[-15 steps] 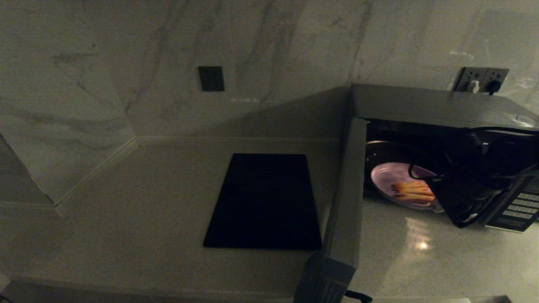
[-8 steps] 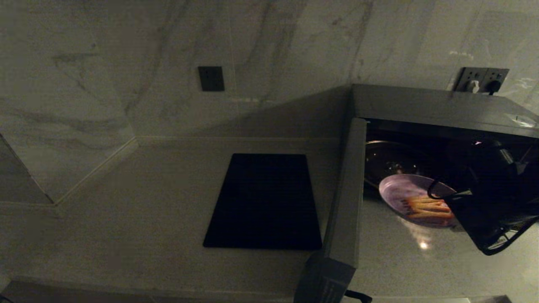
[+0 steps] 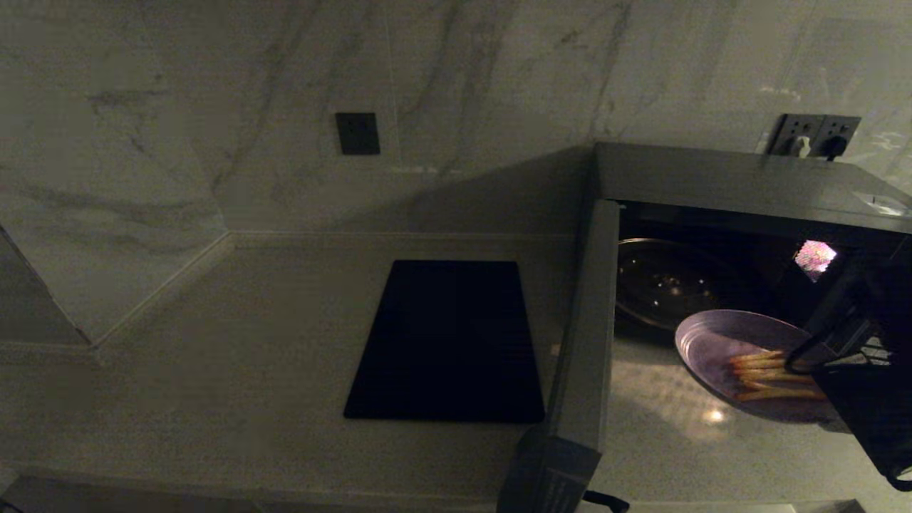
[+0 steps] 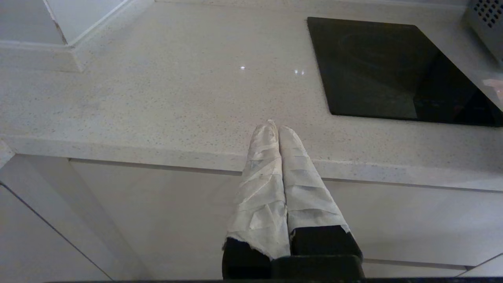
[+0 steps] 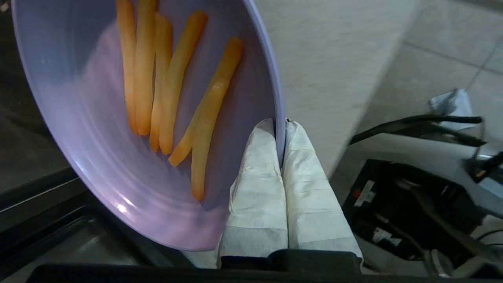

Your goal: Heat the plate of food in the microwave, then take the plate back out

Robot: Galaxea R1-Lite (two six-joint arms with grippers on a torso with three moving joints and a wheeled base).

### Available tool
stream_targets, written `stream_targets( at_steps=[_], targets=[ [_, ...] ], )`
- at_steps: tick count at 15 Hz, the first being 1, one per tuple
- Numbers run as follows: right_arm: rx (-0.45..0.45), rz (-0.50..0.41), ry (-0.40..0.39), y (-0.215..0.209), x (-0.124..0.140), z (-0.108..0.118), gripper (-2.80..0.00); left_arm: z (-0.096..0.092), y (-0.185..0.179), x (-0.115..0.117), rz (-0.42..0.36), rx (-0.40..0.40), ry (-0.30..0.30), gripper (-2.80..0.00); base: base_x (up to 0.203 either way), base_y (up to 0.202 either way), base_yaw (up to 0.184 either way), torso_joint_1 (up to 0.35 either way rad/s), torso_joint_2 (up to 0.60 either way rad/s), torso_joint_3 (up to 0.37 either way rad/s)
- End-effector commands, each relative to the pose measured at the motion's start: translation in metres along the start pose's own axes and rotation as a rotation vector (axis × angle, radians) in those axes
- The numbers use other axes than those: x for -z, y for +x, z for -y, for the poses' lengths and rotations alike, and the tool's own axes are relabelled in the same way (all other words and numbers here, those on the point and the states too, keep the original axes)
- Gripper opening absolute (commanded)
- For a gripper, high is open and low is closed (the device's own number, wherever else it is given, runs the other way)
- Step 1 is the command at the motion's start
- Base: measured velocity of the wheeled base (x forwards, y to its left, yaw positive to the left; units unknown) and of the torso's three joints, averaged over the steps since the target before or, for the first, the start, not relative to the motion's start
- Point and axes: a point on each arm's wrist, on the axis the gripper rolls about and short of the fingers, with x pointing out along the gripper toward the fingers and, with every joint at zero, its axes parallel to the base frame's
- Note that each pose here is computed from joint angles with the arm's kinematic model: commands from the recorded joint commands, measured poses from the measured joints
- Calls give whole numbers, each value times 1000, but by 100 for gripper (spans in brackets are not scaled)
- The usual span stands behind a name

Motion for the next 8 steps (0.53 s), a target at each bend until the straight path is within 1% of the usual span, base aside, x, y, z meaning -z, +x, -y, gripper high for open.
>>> stream_targets(
  at_steps=[1, 4, 6, 8],
  targets=[
    [15, 23, 35, -5, -4, 16, -280, 0, 0, 0, 0, -1, -1, -280, 0, 0, 0, 0, 0, 0],
    [52, 70, 114, -5, -20, 31, -280, 0, 0, 0, -1, -1, -1, -280, 0, 0, 0, 0, 0, 0],
    [91, 115, 186, -3, -37, 44, -280, 0, 0, 0, 0, -1, -1, -280, 0, 0, 0, 0, 0, 0],
    [137, 158, 237, -2, -53, 59, -280, 0, 0, 0, -1, -1, -1, -280, 0, 0, 0, 0, 0, 0]
  ],
)
